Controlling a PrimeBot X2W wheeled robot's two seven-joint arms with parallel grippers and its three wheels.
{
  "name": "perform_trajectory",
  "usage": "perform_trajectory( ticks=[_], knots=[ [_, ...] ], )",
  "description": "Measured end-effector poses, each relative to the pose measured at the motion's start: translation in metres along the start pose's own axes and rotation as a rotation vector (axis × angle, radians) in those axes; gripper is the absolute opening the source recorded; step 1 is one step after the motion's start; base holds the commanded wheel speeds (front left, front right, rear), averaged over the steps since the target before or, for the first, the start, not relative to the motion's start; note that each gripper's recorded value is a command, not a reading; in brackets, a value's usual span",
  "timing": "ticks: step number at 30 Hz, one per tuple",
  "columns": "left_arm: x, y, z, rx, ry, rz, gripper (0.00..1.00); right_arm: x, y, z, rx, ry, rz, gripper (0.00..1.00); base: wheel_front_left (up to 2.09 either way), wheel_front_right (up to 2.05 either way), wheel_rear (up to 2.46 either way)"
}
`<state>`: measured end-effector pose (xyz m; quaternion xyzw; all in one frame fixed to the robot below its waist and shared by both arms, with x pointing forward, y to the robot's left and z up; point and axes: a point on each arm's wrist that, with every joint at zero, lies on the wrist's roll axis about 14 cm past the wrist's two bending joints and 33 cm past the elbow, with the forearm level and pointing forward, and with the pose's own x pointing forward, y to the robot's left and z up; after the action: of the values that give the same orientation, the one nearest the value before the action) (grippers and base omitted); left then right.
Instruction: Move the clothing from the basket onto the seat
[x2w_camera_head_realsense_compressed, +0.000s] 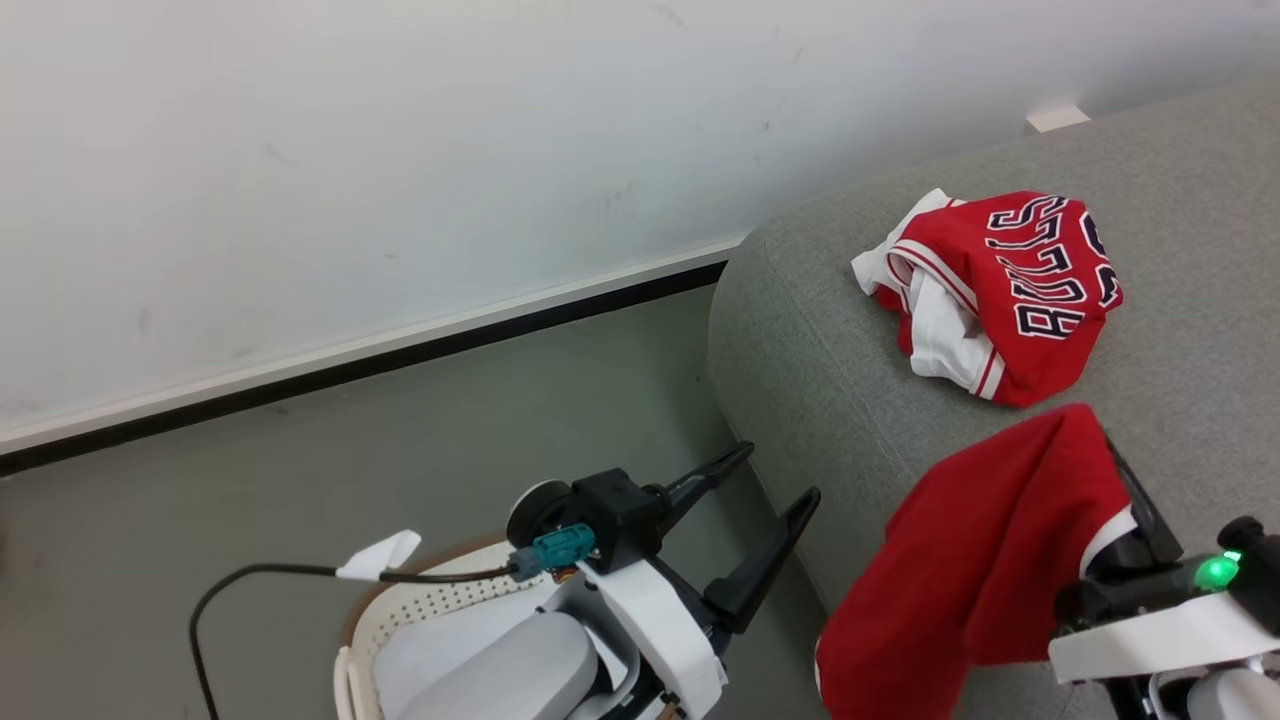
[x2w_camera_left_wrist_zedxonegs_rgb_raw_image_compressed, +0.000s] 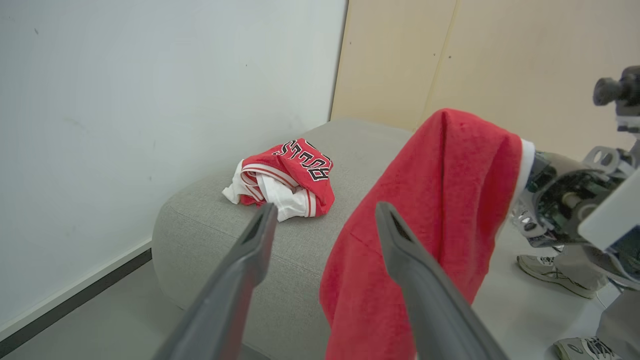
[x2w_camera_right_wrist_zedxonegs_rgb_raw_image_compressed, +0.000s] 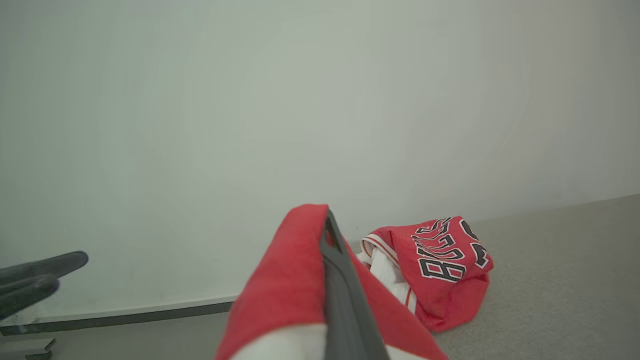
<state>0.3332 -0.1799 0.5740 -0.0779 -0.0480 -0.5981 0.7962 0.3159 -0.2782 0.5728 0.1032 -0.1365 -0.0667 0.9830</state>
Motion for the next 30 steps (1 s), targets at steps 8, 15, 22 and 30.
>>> perform_trajectory(
  ticks=[8, 15, 22, 30],
  knots=[
    [-0.004, 0.007, -0.010, -0.020, 0.012, 0.006, 1.00, 0.041, -0.007, 0.062, -0.137, -0.142, 0.038, 0.00, 0.00, 0.00, 0.00],
    [-0.012, 0.030, -0.024, -0.038, 0.033, 0.040, 1.00, 0.074, -0.030, 0.121, -0.228, -0.243, -0.004, 0.00, 0.00, 0.00, 0.00],
    [-0.021, 0.061, -0.041, -0.051, 0.064, 0.069, 1.00, 0.116, -0.059, 0.145, -0.289, -0.235, -0.069, 0.00, 0.00, 0.00, 0.00],
    [-0.032, 0.089, -0.069, -0.098, 0.103, 0.091, 1.00, 0.165, -0.093, 0.150, -0.340, -0.231, -0.180, 0.00, 0.00, 0.00, 0.00]
  ],
)
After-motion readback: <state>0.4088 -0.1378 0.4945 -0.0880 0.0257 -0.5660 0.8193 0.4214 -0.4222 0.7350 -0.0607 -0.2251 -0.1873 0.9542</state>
